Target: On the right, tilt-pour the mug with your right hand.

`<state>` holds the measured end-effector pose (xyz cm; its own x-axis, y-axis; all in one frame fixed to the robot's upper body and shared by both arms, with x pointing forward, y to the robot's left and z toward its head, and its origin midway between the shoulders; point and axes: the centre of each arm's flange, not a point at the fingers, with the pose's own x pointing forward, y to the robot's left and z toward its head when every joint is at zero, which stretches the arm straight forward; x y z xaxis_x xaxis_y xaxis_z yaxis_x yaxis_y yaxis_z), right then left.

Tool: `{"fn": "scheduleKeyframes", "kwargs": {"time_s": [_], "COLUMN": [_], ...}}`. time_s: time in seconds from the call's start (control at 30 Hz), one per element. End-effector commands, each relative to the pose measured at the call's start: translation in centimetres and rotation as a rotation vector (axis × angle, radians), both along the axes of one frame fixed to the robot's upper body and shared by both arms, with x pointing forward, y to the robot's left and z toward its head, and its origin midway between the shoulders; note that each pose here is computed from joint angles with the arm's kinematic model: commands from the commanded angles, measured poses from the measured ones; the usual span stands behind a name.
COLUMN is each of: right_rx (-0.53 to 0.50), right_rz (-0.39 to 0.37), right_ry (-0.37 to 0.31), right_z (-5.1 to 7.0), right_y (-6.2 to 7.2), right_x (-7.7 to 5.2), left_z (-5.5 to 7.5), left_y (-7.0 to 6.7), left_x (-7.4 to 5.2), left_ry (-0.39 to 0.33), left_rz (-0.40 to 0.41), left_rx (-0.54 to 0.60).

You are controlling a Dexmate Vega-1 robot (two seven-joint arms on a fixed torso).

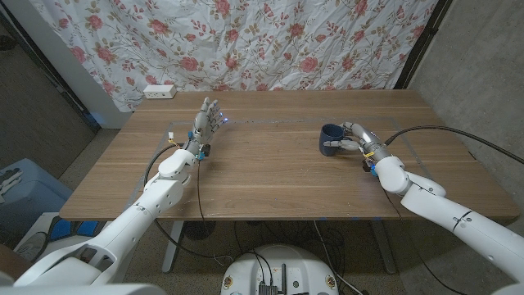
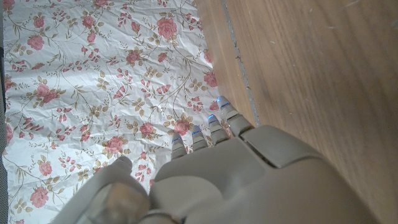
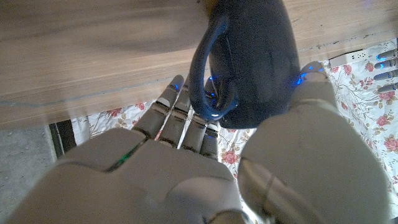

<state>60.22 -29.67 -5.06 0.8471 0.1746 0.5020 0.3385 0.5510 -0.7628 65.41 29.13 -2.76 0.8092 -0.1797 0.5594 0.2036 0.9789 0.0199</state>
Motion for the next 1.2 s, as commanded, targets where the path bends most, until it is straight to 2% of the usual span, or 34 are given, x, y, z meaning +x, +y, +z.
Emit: {"fn": "scheduleKeyframes", "kwargs": {"time_s": [0.03,0.47,1.2], "right_rx": [-0.001,-0.021,-0.045], "right_rz": [0.004,0.022,0.107], "right_ry": [0.034,0.067,0.131], "right_z": [-0.1,-0.05,0.61], "right_y": [-0.16,-0.07,-0.45], "right_x": [-0.2,-0.39,-0.49], "left_z": [0.0,0.0,0.01], "left_y": [-0.01,-0.01,0.01], "left_x": [0.0,0.0,0.02], "left_ry": [0.0,0.0,0.0], "left_rz": [-0.001,0.001,-0.001], "left_rx": [0.001,-0.001,0.001]}}
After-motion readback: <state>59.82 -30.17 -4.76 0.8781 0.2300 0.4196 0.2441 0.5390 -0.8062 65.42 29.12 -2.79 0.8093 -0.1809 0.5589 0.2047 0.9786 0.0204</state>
